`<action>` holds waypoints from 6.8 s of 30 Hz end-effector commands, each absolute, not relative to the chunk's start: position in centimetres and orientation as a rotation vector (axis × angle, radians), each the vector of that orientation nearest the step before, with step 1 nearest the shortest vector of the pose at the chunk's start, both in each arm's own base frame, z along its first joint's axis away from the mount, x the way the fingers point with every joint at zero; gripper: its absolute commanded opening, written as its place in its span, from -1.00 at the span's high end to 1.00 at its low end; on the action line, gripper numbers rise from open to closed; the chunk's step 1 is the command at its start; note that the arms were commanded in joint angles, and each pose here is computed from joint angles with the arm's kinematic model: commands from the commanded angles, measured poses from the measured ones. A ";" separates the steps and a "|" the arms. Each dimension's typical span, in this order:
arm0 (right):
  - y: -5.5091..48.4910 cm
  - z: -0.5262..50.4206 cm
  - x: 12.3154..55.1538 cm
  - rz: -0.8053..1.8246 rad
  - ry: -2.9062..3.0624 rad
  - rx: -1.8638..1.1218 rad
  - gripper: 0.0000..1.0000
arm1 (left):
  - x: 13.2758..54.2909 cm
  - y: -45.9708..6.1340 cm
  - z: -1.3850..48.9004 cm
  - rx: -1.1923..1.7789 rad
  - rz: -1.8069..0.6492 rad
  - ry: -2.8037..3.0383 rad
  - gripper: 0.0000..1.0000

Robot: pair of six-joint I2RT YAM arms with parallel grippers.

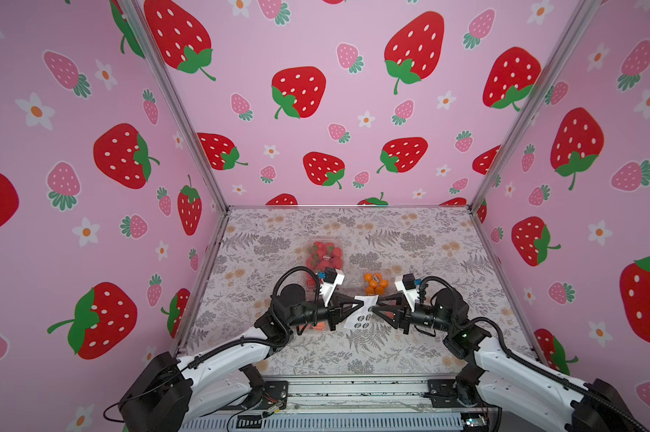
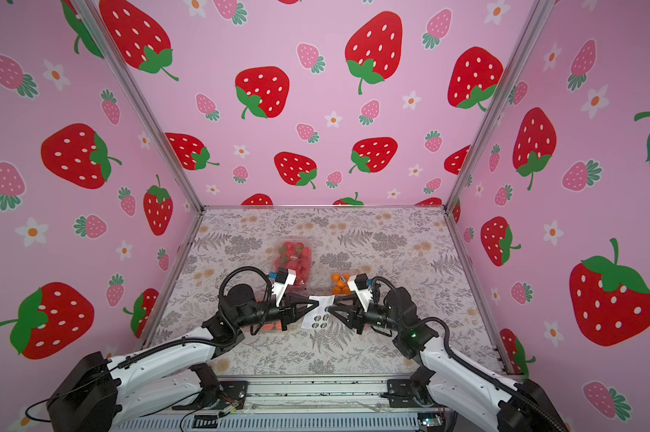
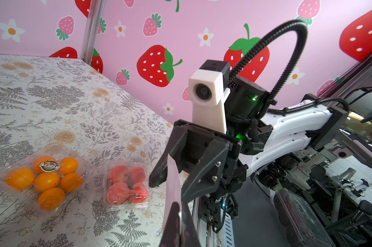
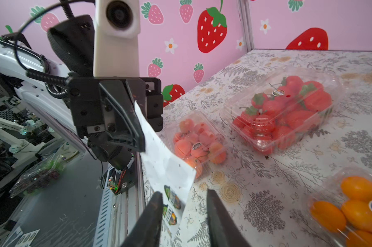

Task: Label fruit boxes
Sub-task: Adjust the label sticker.

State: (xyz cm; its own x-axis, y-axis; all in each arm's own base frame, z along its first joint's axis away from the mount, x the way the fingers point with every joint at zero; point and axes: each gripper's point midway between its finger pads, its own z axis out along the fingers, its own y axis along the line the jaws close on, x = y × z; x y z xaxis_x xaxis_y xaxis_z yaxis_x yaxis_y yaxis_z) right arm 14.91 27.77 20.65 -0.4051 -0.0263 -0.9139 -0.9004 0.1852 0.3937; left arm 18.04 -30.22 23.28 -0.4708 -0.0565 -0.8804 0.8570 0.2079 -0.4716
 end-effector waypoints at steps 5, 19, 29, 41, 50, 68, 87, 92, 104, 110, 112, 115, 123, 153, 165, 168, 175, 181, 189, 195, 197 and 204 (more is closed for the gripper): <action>28.1 23.2 13.7 1.399 1.491 -0.970 0.84 | 17.8 -29.8 24.8 0.773 -1.392 1.576 1.00; 27.8 23.8 13.1 1.382 1.481 -1.011 1.00 | 16.7 -31.3 23.4 0.954 -1.420 1.553 -0.08; 27.7 23.2 13.5 1.370 1.518 -1.000 1.00 | 16.9 -32.4 23.2 0.995 -1.460 1.550 0.63; 27.4 22.8 14.3 1.340 1.555 -0.955 1.00 | 16.6 -32.6 22.8 0.991 -1.490 1.560 0.75; 27.3 22.4 14.2 1.339 1.565 -0.951 0.61 | 16.7 -32.5 23.1 0.978 -1.486 1.563 1.00; 27.0 21.3 12.7 1.410 1.543 -0.976 0.70 | 16.7 -32.6 23.6 0.952 -1.482 1.551 1.00; 27.8 21.6 12.7 1.433 1.521 -1.014 1.00 | 15.6 -34.2 23.3 0.993 -1.536 1.541 1.00; 27.6 21.7 11.8 1.463 1.494 -1.033 1.00 | 16.3 -33.8 22.8 0.959 -1.490 1.569 1.00; 27.5 22.2 10.8 1.492 1.453 -1.061 1.00 | 17.5 -32.5 21.7 0.901 -1.448 1.621 1.00; 27.1 22.1 10.9 1.467 1.451 -1.043 1.00 | 17.7 -31.4 21.8 0.870 -1.426 1.620 1.00; 27.1 22.0 11.2 1.445 1.469 -1.033 1.00 | 17.5 -31.4 22.0 0.875 -1.438 1.612 1.00; 27.3 22.0 11.6 1.433 1.484 -1.033 0.64 | 17.0 -31.5 22.4 0.889 -1.478 1.590 1.00; 27.9 22.4 11.9 1.446 1.477 -1.051 0.78 | 16.6 -31.7 22.7 0.906 -1.501 1.574 1.00; 28.8 22.3 12.4 1.482 1.479 -1.057 1.00 | 15.6 -33.8 22.5 0.983 -1.553 1.567 1.00; 27.9 23.1 10.3 1.523 1.396 -1.101 1.00 | 17.5 -32.8 21.4 0.891 -1.497 1.626 1.00; 27.9 23.1 10.3 1.521 1.396 -1.101 1.00 | 17.6 -32.6 21.4 0.885 -1.489 1.630 1.00; 27.7 23.0 10.4 1.506 1.394 -1.093 1.00 | 17.5 -32.3 21.5 0.881 -1.475 1.633 1.00; 27.6 22.7 11.1 1.459 1.426 -1.067 1.00 | 17.2 -32.2 21.7 0.888 -1.487 1.627 1.00; 27.7 22.4 11.4 1.448 1.446 -1.066 0.88 | 17.2 -32.1 21.7 0.889 -1.485 1.623 1.00; 27.9 23.0 11.7 1.443 1.434 -1.072 0.74 | 16.9 -32.2 21.7 0.900 -1.509 1.617 1.00; 28.0 23.1 11.8 1.444 1.437 -1.075 0.73 | 16.8 -32.2 21.8 0.901 -1.512 1.613 1.00; 28.3 23.0 12.3 1.436 1.449 -1.070 0.70 | 16.6 -32.2 21.8 0.912 -1.524 1.611 1.00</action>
